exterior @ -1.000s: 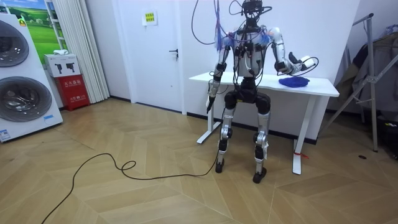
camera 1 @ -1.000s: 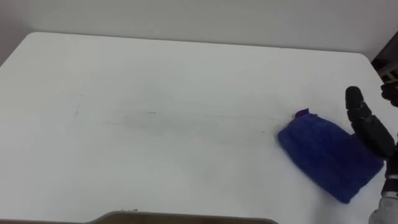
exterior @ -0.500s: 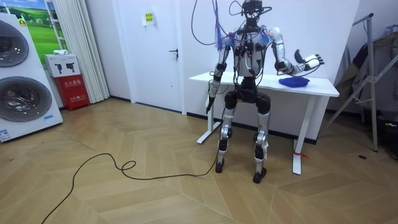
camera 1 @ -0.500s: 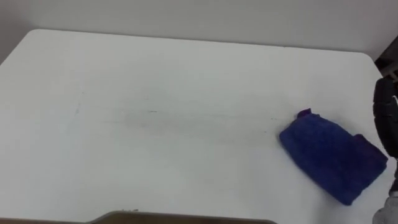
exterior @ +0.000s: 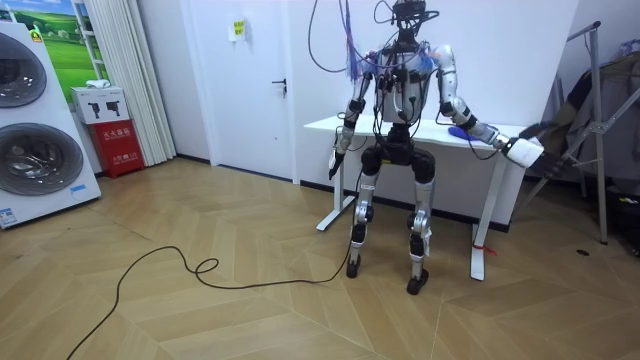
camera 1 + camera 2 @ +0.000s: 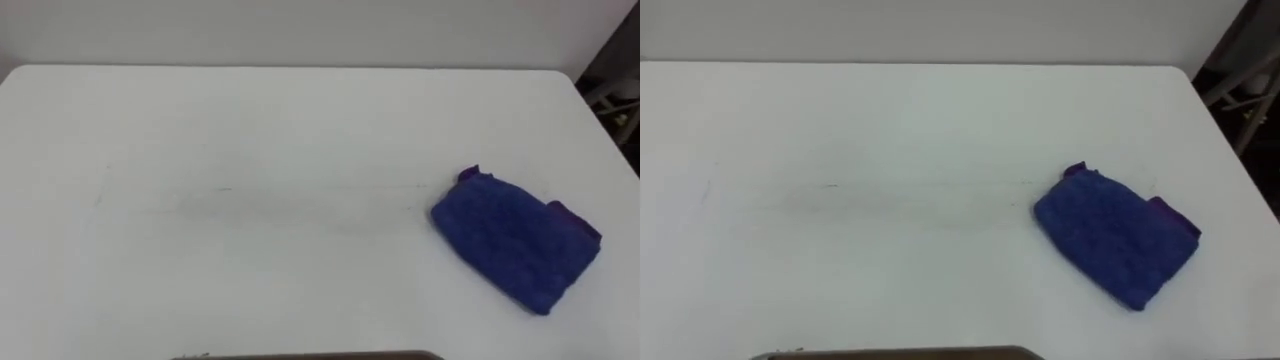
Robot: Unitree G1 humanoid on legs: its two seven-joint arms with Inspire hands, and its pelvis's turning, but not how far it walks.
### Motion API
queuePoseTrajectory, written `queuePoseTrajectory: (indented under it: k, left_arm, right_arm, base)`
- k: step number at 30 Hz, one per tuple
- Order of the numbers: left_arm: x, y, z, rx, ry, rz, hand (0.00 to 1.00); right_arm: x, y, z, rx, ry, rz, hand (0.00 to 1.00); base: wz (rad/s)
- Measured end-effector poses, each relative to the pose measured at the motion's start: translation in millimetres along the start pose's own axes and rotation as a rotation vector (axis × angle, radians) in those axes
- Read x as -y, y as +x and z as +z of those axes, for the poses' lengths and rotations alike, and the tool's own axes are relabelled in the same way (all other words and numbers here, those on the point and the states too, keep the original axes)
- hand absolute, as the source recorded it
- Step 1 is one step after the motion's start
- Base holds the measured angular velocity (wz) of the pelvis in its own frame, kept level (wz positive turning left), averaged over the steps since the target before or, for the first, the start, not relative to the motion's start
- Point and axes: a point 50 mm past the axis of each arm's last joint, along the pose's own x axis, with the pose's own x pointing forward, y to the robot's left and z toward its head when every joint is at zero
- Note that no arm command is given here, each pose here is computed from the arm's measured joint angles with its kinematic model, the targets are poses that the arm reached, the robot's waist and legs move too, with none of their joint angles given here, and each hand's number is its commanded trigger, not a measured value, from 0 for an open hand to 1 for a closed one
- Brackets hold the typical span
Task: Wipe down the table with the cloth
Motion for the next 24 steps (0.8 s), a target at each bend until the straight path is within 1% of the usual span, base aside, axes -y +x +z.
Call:
queuePoseTrajectory:
  k: [3,4,8,12,16,18,19,22,23,24]
  left_arm:
    - [0.8,0.5,2,0.004,0.001,-0.001,0.0]
    - [1.0,0.6,2,0.005,0.001,-0.002,0.0]
    - [3.3,1.2,4,0.012,0.003,-0.008,0.0]
    - [1.8,0.6,2,0.008,0.003,-0.006,0.0]
    - [1.8,0.7,3,0.008,0.004,-0.004,0.0]
    - [3.6,1.1,3,0.01,0.013,-0.009,0.0]
    - [5.2,0.6,1,0.003,0.01,-0.012,0.0]
    - [8.5,-0.8,-6,-0.026,0.011,-0.017,0.0]
    - [11.5,-1.3,-7,-0.028,0.009,-0.024,0.0]
    - [13.4,-1.4,-7,-0.029,0.017,-0.028,0.0]
  right_arm:
    - [25,5,-23,-0.124,0.002,-0.145,0.0]
    - [27,5,-25,-0.136,0.001,-0.166,0.0]
    - [42,7,-34,-0.228,0.103,-0.308,0.0]
    - [53,3,-50,-0.312,0.166,-0.398,0.0]
    - [64,-1,-68,-0.4,0.17,-0.455,0.0]
    - [72,-5,-81,-0.428,0.13,-0.442,0.0]
    - [75,-10,-91,-0.449,0.092,-0.409,0.0]
    - [69,-24,-110,-0.455,-0.108,-0.222,0.0]
    - [66,-28,-115,-0.416,-0.234,-0.111,0.0]
    - [61,-31,-117,-0.392,-0.304,-0.042,0.0]
  base:
    - [0.0]
    - [0.0]
    - [0.0]
    - [0.0]
    - [0.08]
    - [0.13]
    - [0.0]
    - [-0.03]
    - [-0.04]
    - [-0.12]
